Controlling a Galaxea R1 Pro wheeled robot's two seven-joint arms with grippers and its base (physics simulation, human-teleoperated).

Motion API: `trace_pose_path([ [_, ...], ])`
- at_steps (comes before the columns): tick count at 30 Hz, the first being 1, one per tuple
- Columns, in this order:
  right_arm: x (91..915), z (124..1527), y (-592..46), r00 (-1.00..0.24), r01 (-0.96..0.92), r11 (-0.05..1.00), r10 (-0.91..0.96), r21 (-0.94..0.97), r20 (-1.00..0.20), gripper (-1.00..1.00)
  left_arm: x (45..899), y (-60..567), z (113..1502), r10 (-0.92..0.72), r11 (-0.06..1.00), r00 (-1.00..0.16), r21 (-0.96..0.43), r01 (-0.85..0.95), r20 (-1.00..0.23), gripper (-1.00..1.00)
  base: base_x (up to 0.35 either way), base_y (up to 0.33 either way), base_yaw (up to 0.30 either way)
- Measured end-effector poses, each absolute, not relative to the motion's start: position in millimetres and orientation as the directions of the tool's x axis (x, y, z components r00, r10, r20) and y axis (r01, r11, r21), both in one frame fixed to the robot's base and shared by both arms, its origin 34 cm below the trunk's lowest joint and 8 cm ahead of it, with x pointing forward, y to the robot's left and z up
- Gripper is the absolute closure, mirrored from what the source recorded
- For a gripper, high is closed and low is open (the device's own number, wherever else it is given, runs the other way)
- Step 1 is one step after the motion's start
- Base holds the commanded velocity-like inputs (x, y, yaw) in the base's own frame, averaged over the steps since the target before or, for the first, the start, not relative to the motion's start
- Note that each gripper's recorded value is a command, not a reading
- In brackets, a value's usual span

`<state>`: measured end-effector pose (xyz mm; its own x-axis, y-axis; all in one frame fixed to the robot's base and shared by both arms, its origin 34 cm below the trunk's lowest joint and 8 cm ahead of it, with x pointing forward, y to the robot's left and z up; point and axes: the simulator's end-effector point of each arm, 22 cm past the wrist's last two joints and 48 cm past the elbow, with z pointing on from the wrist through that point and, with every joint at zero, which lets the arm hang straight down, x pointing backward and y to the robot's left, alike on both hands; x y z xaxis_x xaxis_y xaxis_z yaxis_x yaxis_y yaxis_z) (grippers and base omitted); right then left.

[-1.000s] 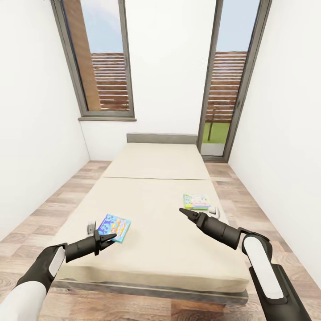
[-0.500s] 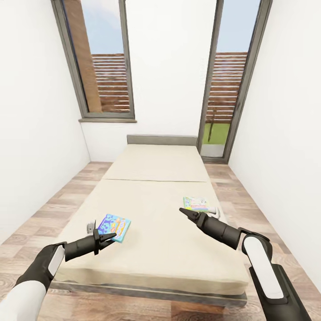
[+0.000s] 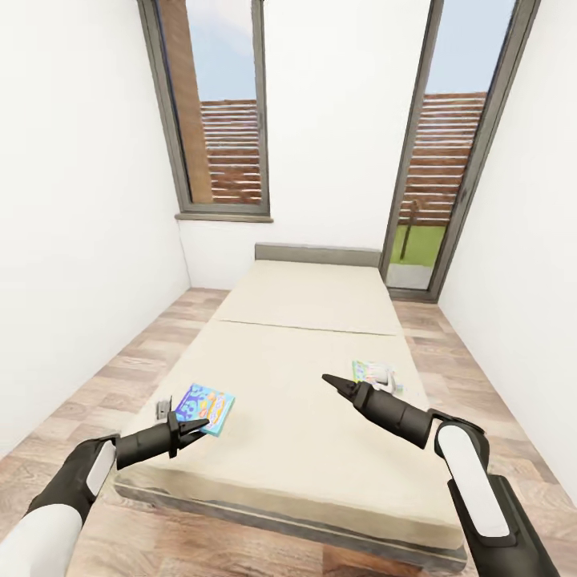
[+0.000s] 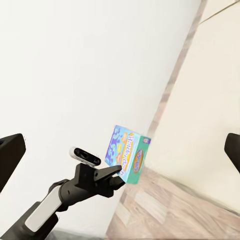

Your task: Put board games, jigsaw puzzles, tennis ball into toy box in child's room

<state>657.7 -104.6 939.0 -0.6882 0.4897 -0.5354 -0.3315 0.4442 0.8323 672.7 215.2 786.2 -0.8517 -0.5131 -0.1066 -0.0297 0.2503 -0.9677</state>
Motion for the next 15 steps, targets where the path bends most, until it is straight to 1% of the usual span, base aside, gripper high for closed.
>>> trace_pose_path([
  [15, 659, 963, -105, -0.688, -0.33, 0.445, 0.49, 0.832, -0.535, -1.0, 674, 219, 811, -0.514, 0.26, -0.85, -0.965, -0.028, -0.114, 1.0, 0.0, 0.0, 0.289],
])
